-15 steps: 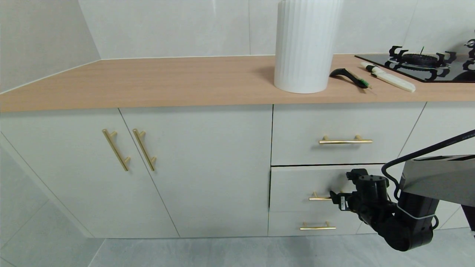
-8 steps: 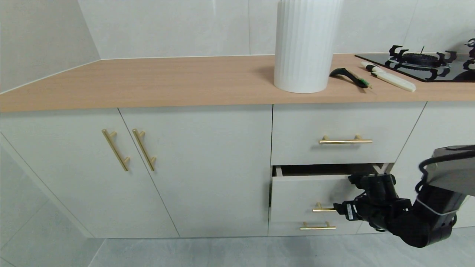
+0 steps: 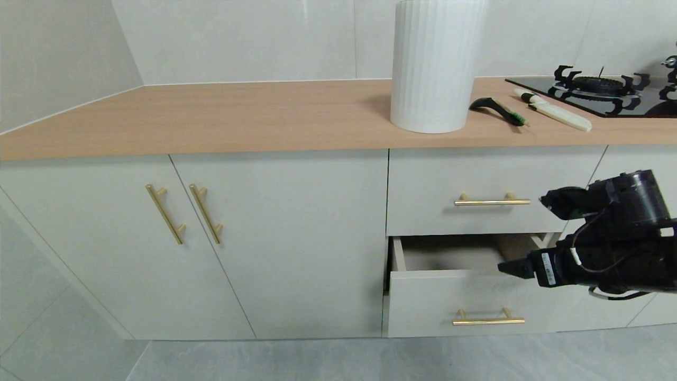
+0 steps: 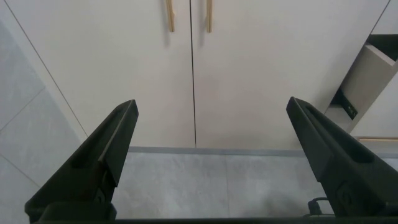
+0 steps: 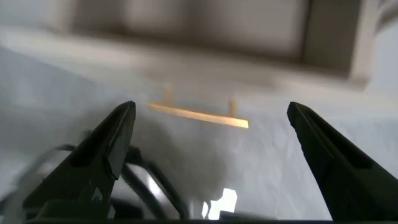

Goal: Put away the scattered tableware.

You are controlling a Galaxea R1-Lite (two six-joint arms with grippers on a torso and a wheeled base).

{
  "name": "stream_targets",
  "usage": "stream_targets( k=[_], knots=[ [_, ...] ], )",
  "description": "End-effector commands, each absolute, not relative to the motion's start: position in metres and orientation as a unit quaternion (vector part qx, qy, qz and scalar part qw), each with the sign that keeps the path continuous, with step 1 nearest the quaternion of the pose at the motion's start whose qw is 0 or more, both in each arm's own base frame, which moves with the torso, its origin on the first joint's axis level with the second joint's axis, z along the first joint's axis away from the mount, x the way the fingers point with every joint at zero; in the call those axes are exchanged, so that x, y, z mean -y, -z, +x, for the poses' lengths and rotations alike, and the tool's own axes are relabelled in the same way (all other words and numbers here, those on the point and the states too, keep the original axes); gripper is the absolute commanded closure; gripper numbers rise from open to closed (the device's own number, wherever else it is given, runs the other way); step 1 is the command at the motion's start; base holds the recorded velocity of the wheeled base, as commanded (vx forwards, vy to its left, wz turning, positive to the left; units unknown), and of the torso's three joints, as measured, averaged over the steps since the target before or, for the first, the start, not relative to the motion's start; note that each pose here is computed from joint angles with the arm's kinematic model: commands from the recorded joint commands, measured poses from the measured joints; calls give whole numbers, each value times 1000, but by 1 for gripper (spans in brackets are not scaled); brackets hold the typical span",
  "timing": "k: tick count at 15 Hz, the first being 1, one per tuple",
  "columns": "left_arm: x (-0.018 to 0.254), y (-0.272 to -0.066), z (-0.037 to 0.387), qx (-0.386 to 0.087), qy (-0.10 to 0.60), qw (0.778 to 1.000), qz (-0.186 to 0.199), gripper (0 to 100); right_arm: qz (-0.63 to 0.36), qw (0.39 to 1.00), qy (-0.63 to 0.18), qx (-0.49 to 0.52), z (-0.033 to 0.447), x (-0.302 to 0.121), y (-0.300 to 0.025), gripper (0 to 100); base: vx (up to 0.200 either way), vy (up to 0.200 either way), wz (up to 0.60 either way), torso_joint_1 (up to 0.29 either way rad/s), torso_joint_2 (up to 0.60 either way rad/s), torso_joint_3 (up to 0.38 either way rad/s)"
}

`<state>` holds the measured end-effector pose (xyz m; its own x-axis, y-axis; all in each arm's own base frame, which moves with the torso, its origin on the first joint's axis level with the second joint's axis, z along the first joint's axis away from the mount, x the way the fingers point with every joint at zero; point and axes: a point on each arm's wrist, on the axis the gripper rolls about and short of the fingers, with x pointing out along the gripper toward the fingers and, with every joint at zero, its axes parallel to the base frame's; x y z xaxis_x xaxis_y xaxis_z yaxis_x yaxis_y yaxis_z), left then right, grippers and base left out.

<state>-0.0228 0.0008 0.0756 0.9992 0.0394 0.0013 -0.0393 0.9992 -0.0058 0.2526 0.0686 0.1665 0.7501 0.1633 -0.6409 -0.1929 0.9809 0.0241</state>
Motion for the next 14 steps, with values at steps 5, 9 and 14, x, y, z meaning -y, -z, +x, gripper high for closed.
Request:
stream_targets(
  k=[5,9,14],
  knots=[
    [-1,-76,-23,1,-20,1000,-3,0,-27,929,-90,-358,295,-82,-136,0,0,0,0,0,0,0],
    [-1,-76,-23,0,-20,1000,-3,0,-39,935,-57,-349,313,-87,-105,0,0,0,0,0,0,0],
    [-1,-76,-23,1,-20,1000,-3,0,-39,936,-59,-345,314,-88,-100,0,0,0,0,0,0,0]
  ],
)
